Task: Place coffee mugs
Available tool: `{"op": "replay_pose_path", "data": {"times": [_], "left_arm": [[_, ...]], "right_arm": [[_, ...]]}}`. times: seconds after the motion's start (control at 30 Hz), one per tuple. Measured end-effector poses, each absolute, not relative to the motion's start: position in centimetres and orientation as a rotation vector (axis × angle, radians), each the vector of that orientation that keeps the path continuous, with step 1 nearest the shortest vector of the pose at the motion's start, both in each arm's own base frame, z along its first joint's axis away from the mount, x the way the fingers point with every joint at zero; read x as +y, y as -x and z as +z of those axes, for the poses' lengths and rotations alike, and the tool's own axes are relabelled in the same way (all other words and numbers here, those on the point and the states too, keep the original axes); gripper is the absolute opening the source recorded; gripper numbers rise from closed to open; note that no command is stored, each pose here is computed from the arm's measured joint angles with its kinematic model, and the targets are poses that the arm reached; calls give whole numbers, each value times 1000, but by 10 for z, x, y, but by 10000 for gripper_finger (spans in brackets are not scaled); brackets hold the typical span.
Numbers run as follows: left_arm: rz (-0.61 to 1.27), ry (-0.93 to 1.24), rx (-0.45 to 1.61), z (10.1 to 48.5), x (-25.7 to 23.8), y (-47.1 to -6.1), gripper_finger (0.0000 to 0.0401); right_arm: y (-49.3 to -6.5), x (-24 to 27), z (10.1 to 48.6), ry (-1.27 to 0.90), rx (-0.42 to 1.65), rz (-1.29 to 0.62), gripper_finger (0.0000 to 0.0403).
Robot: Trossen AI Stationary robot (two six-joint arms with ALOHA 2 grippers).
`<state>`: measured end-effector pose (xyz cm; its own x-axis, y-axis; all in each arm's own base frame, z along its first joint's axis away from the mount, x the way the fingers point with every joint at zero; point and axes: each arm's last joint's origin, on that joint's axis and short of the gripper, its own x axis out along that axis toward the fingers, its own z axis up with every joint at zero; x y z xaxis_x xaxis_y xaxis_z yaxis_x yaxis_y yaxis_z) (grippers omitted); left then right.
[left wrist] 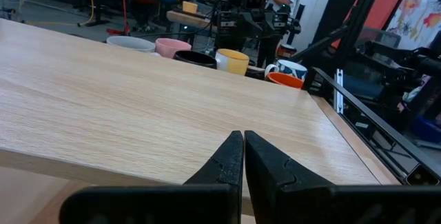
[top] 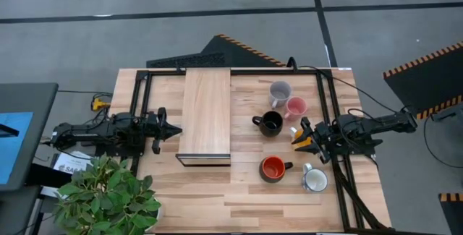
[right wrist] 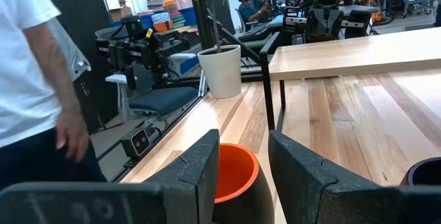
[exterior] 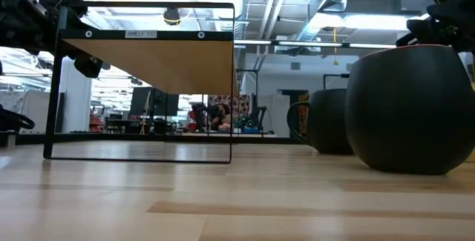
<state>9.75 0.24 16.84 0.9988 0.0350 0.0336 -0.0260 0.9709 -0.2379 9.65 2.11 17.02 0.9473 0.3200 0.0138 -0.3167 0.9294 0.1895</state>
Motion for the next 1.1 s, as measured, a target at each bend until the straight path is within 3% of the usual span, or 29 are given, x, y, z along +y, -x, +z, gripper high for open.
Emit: {"op": "replay_pose_path", "data": {"times": [0.47, 0.6, 0.77, 0.87, 0.97, 1.1], "left_arm": [[31, 240, -37, 168, 2, -98, 0], [31, 240, -37, 168, 2, -98, 0], [31, 240, -37, 168, 2, -98, 0], [31, 240, -37, 168, 2, -98, 0], [31, 240, -37, 168, 2, -98, 0], [31, 240, -37, 168, 2, -98, 0]], "right_arm": [[-97, 19, 172, -142, -27, 265, 152], [-92, 17, 199, -177, -312, 243, 152], [-61, 12, 245, -164, -895, 254, 152], [-43, 7, 257, -176, -1118, 186, 152], [-48, 5, 265, -228, -1050, 82, 152], [-80, 5, 281, -354, -728, -65, 152]]}}
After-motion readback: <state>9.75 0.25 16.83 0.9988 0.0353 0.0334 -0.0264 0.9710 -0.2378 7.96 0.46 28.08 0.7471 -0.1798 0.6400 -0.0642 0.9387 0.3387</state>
